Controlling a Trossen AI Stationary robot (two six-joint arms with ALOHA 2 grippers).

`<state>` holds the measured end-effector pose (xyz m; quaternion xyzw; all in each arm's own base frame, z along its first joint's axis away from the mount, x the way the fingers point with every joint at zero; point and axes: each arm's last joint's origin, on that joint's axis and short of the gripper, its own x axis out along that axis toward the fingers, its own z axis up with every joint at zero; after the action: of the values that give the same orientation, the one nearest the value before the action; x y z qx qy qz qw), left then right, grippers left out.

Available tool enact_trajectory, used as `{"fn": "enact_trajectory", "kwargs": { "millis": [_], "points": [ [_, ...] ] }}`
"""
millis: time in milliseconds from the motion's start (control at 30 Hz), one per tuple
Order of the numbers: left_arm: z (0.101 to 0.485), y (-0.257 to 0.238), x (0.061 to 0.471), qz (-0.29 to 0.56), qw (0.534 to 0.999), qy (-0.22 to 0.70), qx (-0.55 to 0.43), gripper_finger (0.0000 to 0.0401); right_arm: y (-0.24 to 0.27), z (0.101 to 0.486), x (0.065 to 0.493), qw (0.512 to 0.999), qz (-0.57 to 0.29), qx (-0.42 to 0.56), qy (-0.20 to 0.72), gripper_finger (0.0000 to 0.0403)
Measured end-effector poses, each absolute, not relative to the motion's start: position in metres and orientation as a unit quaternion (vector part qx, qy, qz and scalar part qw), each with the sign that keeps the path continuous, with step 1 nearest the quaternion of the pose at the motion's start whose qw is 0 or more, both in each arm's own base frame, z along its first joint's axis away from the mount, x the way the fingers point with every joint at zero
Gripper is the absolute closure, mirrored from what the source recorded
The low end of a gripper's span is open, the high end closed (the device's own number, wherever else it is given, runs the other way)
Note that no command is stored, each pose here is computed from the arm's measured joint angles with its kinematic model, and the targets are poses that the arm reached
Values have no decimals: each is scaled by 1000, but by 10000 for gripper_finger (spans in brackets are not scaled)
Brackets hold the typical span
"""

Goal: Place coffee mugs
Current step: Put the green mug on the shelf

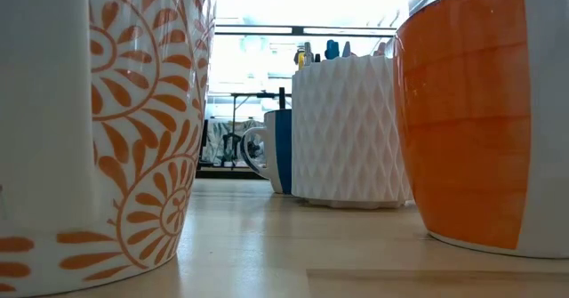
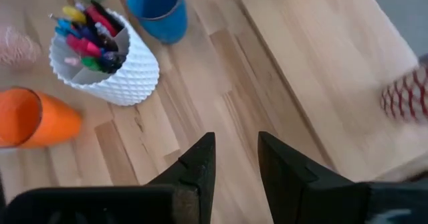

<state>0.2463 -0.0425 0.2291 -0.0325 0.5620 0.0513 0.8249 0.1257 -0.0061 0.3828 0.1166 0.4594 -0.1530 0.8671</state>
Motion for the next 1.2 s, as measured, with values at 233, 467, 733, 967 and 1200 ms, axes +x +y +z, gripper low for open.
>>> {"fn": "enact_trajectory", "kwargs": {
  "millis": [233, 467, 733, 967, 1200],
  "points": [
    [216, -43, 251, 56, 804, 591, -22, 270, 17, 376, 151, 873, -124, 58, 469, 311],
    [204, -45, 258, 51, 793, 607, -8, 270, 45, 365, 170, 867, -128, 32, 481, 311],
    [196, -45, 260, 50, 783, 620, 1, 270, 79, 349, 184, 861, -140, 3, 490, 311],
    [197, -44, 261, 56, 785, 617, 17, 308, 101, 339, 186, 858, -167, -19, 485, 311],
    [200, -44, 261, 55, 790, 610, 17, 387, 117, 335, 182, 870, -187, -33, 456, 311]
  ]
}}
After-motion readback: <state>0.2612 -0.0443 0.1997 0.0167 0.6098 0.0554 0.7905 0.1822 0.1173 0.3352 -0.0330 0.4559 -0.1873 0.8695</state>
